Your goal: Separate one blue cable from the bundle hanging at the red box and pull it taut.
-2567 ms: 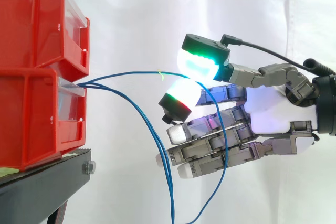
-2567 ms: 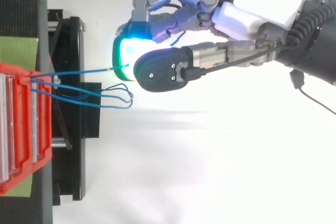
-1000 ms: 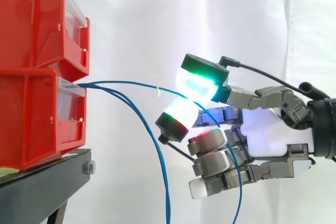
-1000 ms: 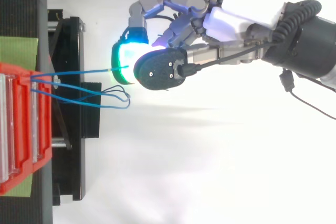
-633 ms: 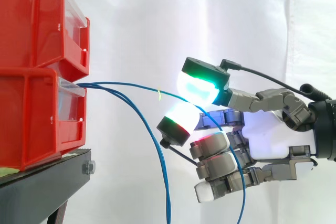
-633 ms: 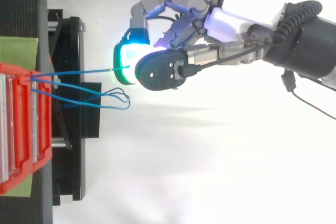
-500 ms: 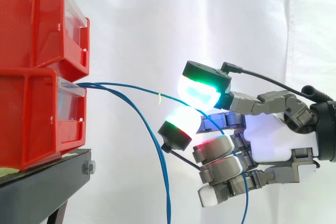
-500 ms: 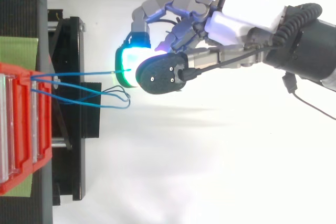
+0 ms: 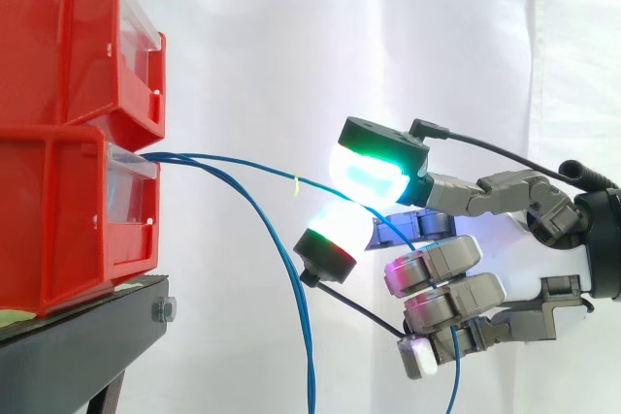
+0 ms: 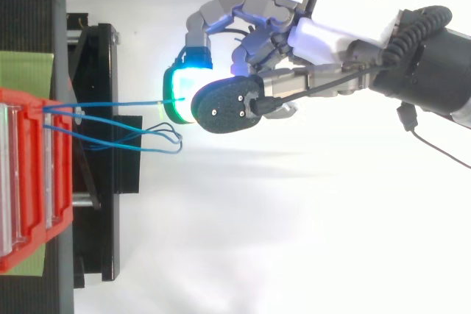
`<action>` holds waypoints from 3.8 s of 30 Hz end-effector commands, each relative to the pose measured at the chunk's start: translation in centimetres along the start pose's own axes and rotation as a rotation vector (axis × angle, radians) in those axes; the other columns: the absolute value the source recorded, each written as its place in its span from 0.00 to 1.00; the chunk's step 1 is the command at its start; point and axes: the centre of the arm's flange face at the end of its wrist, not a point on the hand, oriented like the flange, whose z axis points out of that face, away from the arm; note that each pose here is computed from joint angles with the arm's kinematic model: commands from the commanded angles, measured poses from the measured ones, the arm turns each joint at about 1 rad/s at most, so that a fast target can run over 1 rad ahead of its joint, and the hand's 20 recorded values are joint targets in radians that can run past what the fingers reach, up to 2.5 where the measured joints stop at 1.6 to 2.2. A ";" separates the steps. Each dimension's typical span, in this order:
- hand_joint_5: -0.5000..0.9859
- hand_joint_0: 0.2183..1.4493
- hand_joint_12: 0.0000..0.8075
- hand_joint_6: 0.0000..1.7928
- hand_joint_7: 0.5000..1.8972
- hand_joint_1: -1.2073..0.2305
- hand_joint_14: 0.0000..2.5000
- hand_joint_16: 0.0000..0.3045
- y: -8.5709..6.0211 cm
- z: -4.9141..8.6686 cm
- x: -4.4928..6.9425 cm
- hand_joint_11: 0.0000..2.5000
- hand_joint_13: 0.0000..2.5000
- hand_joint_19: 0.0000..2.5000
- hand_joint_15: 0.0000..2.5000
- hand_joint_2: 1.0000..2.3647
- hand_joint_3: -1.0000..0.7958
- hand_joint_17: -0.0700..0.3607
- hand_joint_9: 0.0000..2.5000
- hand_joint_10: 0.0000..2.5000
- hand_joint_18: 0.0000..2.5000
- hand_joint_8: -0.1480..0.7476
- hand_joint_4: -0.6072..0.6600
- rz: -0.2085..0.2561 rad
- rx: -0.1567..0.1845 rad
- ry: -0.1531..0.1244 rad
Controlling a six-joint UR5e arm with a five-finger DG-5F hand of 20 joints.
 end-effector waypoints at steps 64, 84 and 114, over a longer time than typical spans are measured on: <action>0.22 0.44 0.34 0.53 0.46 0.32 0.74 0.09 0.0 0.0 0.0 0.46 0.37 0.67 0.51 0.00 0.31 0.31 0.37 0.62 0.47 0.43 0.47 0.000 0.000 -0.002; 0.22 0.45 0.34 0.53 0.47 0.32 0.74 0.09 0.0 0.0 0.0 0.46 0.37 0.68 0.51 0.00 0.32 0.31 0.38 0.62 0.47 0.43 0.46 0.000 0.000 -0.002; 0.22 0.45 0.34 0.53 0.47 0.31 0.74 0.09 0.0 0.0 0.0 0.46 0.38 0.68 0.51 0.00 0.32 0.31 0.38 0.62 0.48 0.43 0.47 0.000 0.000 -0.002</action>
